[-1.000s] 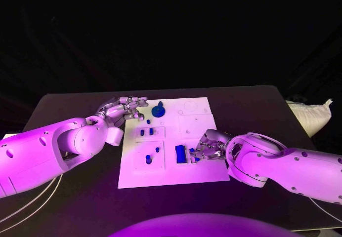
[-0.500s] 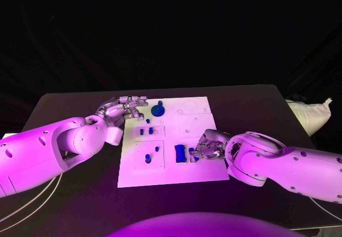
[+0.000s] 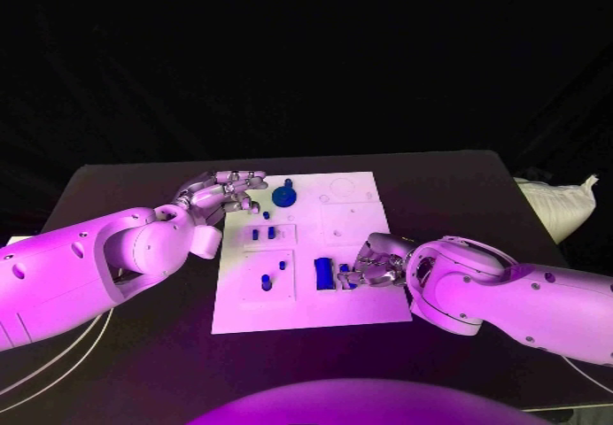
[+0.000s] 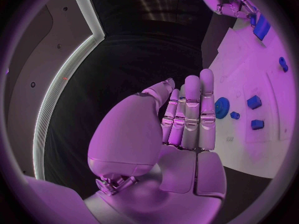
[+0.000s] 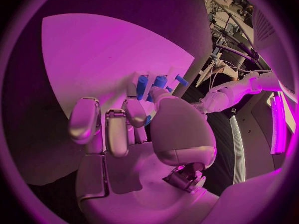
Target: Assemble the parts on the task board
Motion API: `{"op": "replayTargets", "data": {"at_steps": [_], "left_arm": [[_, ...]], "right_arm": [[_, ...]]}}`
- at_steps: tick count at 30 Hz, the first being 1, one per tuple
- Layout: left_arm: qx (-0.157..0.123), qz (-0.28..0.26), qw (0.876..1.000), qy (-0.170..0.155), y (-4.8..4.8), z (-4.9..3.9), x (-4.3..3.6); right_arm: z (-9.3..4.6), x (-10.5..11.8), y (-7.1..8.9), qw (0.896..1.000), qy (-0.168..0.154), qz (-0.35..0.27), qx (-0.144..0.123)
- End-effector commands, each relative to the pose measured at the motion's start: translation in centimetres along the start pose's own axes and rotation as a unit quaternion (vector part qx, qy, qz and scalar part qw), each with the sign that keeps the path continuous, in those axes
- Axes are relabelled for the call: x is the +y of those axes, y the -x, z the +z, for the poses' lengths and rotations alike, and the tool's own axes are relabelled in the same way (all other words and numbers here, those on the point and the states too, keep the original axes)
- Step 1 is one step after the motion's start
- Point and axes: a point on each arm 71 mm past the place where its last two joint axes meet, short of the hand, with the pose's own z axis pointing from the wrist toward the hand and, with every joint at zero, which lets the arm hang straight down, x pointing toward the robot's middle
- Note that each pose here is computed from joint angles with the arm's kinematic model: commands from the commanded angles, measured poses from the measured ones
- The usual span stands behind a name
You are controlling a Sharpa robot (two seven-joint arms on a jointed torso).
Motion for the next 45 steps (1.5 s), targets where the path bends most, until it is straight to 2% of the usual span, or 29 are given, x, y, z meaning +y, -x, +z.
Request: {"op": "replayTargets", "data": {"at_steps": [1, 11, 22, 27, 35, 45], "left_arm": [[0.014, 0.0, 1.0, 0.0, -0.29, 0.08, 0.0], [0.014, 0.0, 1.0, 0.001, -0.22, 0.14, 0.01], [0.006, 0.002, 1.0, -0.003, 0.16, 0.14, -0.06], [0.005, 0.003, 1.0, -0.003, 0.21, 0.13, -0.06], [0.004, 0.003, 1.0, -0.003, 0.3, 0.11, -0.07], [0.004, 0.003, 1.0, -0.002, 0.29, 0.12, -0.06]], "right_arm": [[-0.1, 0.2, -0.1, 1.0, 0.007, -0.012, 0.0], [-0.2, 0.4, 0.1, 1.0, 0.014, -0.01, -0.013], [-0.9, 1.2, -0.3, 0.999, 0.036, -0.033, -0.003], [-1.0, 0.7, 0.0, 0.998, 0.033, -0.052, -0.016], [-1.0, 0.7, 0.3, 0.993, 0.048, -0.106, -0.035], [-1.1, 0.8, 0.1, 0.991, 0.055, -0.117, -0.026]]}}
